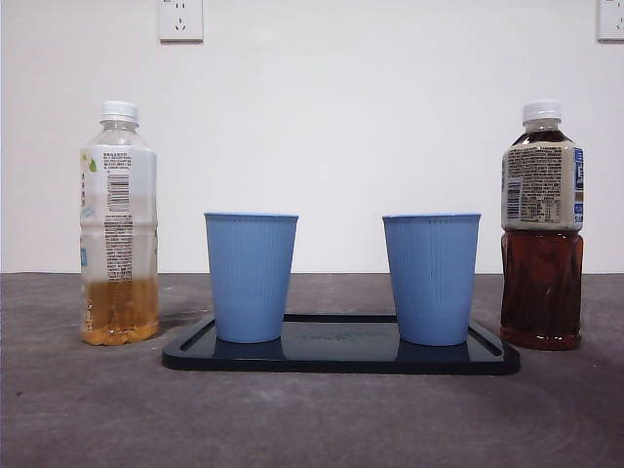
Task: Pour the drink into the cup
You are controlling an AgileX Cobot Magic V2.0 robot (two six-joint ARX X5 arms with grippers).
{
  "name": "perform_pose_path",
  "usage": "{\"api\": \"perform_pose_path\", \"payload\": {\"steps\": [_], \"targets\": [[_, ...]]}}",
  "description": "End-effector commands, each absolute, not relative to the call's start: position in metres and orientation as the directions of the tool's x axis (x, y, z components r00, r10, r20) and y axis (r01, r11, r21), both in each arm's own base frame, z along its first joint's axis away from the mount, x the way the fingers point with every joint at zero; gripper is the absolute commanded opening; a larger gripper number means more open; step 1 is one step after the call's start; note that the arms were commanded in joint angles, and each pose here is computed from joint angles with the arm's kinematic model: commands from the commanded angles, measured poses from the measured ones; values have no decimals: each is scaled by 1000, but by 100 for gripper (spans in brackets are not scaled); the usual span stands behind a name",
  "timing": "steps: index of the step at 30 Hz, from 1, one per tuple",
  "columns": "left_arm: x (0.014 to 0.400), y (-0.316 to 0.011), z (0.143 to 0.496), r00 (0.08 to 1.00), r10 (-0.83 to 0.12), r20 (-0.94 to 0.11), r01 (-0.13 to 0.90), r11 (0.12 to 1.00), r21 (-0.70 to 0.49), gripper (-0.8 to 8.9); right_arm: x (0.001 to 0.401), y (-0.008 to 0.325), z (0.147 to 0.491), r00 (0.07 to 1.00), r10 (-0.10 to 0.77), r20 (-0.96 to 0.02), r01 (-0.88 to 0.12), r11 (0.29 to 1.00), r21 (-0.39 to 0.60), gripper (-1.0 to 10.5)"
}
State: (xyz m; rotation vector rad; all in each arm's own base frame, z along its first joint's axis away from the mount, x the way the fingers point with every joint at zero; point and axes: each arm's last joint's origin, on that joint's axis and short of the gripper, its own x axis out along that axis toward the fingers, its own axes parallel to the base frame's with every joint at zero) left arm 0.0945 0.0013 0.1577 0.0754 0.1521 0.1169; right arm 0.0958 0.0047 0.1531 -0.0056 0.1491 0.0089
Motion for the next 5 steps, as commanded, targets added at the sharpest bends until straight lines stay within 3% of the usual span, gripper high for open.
{"api": "perform_pose_path", "payload": {"steps": [1, 5], "targets": [[95, 1, 151, 977, 124, -172, -111, 990, 85, 6, 96, 5, 152, 989, 6, -147, -7, 1000, -9, 10], [95, 1, 151, 977, 124, -172, -111, 990, 85, 6, 96, 5, 152, 989, 6, -147, -7, 1000, -9, 9]]}}
